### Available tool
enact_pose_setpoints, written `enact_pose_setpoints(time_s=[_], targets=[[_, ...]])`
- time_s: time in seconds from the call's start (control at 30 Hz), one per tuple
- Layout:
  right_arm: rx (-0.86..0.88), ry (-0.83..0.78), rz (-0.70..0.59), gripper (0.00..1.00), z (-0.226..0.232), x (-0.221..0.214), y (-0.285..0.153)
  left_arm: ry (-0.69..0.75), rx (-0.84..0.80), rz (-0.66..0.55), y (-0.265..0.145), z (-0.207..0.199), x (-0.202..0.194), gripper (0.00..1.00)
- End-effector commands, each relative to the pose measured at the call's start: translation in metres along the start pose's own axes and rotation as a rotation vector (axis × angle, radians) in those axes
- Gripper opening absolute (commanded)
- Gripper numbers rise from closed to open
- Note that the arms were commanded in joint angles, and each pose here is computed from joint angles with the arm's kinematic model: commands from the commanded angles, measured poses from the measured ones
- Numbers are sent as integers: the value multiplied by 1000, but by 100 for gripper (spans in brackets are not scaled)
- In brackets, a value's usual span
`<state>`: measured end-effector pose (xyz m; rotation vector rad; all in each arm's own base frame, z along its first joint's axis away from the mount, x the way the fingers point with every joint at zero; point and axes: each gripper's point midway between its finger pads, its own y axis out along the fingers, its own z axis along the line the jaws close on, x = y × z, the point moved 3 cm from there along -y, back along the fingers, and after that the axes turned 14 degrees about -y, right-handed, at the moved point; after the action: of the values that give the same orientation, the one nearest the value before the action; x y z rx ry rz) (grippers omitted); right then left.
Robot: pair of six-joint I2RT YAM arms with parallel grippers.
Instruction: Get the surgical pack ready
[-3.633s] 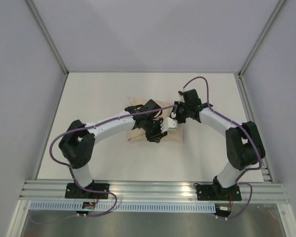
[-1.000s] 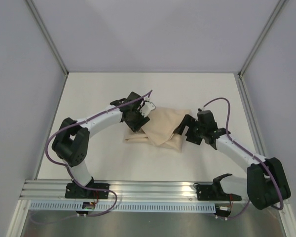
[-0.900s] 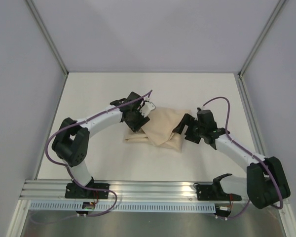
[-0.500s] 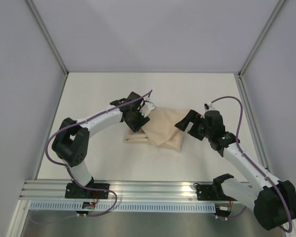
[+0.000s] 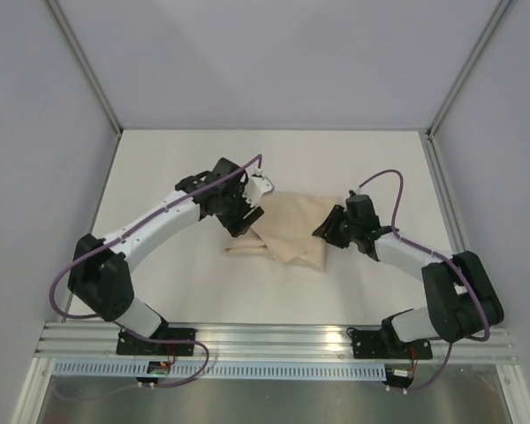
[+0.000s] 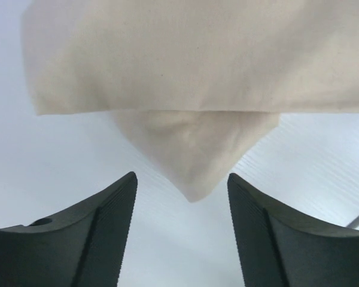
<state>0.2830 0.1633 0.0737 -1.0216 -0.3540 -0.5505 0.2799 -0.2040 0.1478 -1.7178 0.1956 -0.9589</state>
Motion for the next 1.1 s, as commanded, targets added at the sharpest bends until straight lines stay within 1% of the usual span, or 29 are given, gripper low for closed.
enact_pose_setpoints(time_s=[0.0,0.03,0.07,0.13,0.17,0.2,0.23,0.27,0.3,0.33,0.37,0.43,0.47,0.53,0.57,0.6,0.7,0.73,0.8,0.83,0.9,0.93,0.97,1.0,1.07], targets=[[59,-39,-73,35,4,7,3,21,-69,-115,-53,-16,14,74],[75,-44,-78,31,5,6,5,16,-76,-124,-55,-16,14,76],[68,-40,-59,25,0,-1,10,5,-70,-138,-53,-14,17,79],[77,-39,-64,21,0,-1,15,-27,-19,-123,-44,-1,16,81],[75,-36,-65,18,-1,-1,18,-61,-2,-86,-30,8,13,81],[70,-32,-56,17,-3,-3,23,-149,13,-88,-28,23,16,82],[82,-32,-71,15,-1,0,25,-201,10,-79,-23,32,17,82],[83,-31,-67,14,-2,-1,28,-276,9,-65,-12,48,17,82],[88,-31,-71,13,-1,1,30,-314,-33,-88,-11,48,26,81],[88,-33,-73,13,0,3,31,-325,-42,-90,-4,51,29,81],[84,-34,-66,12,-1,2,33,-316,-45,-125,0,53,36,82],[79,-43,-70,11,0,6,36,-328,-86,-158,6,49,42,84],[68,-43,-59,8,-3,4,40,-322,-105,-188,9,48,48,85],[68,-44,-67,6,-1,11,45,-348,-66,-176,21,56,47,84],[62,-40,-58,2,-1,11,50,-351,-27,-174,25,64,46,83],[49,-34,-65,1,-3,14,52,-356,1,-167,30,69,44,83],[27,-5,-94,1,-5,27,61,-350,-14,-168,42,71,47,79],[22,3,-109,1,-4,37,66,-345,-15,-169,47,74,51,76],[-2,27,-129,1,-8,52,70,-337,-5,-168,51,78,57,75],[1,28,-142,1,-5,64,76,-338,1,-145,58,80,55,73],[7,17,-160,1,-3,82,80,-321,22,-159,58,87,65,73],[20,-6,-181,1,5,101,84,-320,24,-154,57,88,68,72],[17,-48,-183,1,5,108,85,-319,20,-151,55,87,68,72],[13,-69,-158,1,3,109,86,-317,11,-158,50,85,70,72],[57,-117,-156,7,14,127,87,-316,-11,-146,45,79,66,72]])
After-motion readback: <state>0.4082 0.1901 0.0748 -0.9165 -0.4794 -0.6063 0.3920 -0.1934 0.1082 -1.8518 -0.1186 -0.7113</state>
